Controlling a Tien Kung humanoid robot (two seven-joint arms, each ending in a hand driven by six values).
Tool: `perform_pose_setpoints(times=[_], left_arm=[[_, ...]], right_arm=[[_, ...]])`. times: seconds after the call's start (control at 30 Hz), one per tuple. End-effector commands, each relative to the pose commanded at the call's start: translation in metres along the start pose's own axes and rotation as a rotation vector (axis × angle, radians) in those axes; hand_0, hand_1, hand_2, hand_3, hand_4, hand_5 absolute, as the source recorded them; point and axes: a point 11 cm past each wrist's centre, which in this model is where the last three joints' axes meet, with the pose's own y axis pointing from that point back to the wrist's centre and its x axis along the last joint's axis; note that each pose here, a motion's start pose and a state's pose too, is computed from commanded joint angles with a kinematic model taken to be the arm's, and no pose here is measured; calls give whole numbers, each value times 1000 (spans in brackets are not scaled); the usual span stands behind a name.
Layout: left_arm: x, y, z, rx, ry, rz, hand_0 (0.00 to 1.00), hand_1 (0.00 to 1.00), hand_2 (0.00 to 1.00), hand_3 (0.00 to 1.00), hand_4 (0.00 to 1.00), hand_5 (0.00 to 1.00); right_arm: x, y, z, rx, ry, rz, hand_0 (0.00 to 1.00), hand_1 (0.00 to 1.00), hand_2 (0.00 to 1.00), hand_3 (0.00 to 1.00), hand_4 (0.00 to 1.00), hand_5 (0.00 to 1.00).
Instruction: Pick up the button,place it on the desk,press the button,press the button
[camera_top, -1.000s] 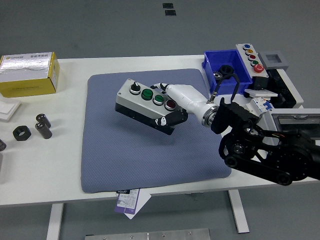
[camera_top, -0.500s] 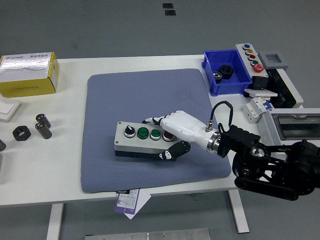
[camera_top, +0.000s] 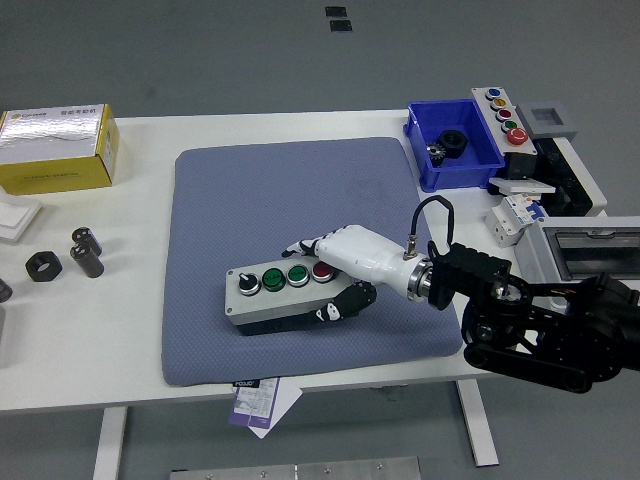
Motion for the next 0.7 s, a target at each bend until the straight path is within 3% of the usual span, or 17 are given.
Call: perform_pose_setpoints(times=[0.03,0.4,0.6,0.63,0.7], left_arm=[[0,0,0,0,-1,0,688,631,554,603,674,217],[2,0,2,-3,-8,3,689,631,554,603,674,217],[2,0,2,-5,-9,4,689,631,554,603,674,217],[2,0,3,-5,-9,4,688,631,554,602,674,217],[2,0,2,-5,-8,4,688,631,554,602,674,217]], right_arm=[[-1,0,0,-2,-7,-3,857,783,800,792,36,2],[-3,4,5,-28,-57,-10,860,801,815,818,17,2],[0,6,8,-40,-77,-12,868,807,828,843,28,2],[0,7,8,-41,-80,-12,870,812,847,892,103,2],[3,9,8,-40,-88,-11,870,812,847,892,103,2]])
